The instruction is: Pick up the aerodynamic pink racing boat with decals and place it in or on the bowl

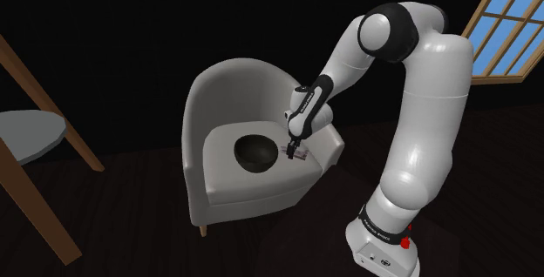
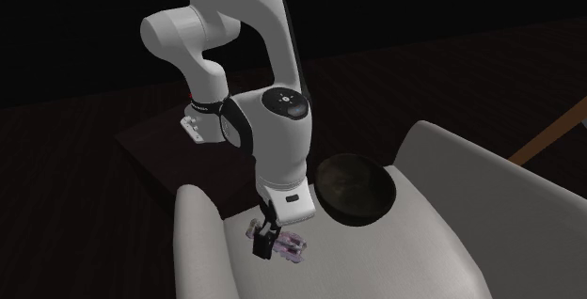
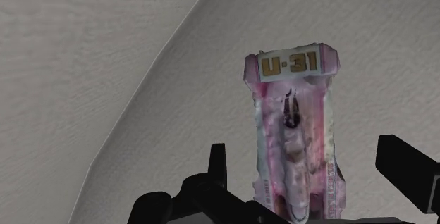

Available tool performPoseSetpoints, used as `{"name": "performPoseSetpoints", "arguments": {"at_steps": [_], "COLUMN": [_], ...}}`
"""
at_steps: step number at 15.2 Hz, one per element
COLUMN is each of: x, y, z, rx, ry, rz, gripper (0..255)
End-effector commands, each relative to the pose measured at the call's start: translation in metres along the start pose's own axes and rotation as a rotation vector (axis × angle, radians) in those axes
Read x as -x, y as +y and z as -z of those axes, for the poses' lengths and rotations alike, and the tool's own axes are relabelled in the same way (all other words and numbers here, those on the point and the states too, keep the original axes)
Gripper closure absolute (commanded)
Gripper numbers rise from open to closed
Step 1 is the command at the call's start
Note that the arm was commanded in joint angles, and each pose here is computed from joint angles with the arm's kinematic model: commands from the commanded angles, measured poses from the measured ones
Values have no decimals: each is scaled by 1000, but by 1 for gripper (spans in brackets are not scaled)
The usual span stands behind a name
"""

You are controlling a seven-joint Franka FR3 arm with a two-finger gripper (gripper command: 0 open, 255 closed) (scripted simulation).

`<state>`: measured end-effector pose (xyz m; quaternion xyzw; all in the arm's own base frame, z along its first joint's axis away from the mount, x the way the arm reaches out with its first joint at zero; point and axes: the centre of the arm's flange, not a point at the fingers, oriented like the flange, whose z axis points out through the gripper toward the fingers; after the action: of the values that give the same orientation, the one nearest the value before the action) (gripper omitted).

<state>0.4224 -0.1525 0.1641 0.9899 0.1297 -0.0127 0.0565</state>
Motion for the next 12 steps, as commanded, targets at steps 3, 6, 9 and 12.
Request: {"name": "performPoseSetpoints", "arguments": {"at_steps": [3,6,9,12], "x": [0,0,0,0], "y": [0,0,0,0], "z": [-1,-1,-1,-1], "rx": [0,0,0,0], "ry": [0,0,0,0], "rz": [0,0,0,0], "gripper": [0,255,255,255]}}
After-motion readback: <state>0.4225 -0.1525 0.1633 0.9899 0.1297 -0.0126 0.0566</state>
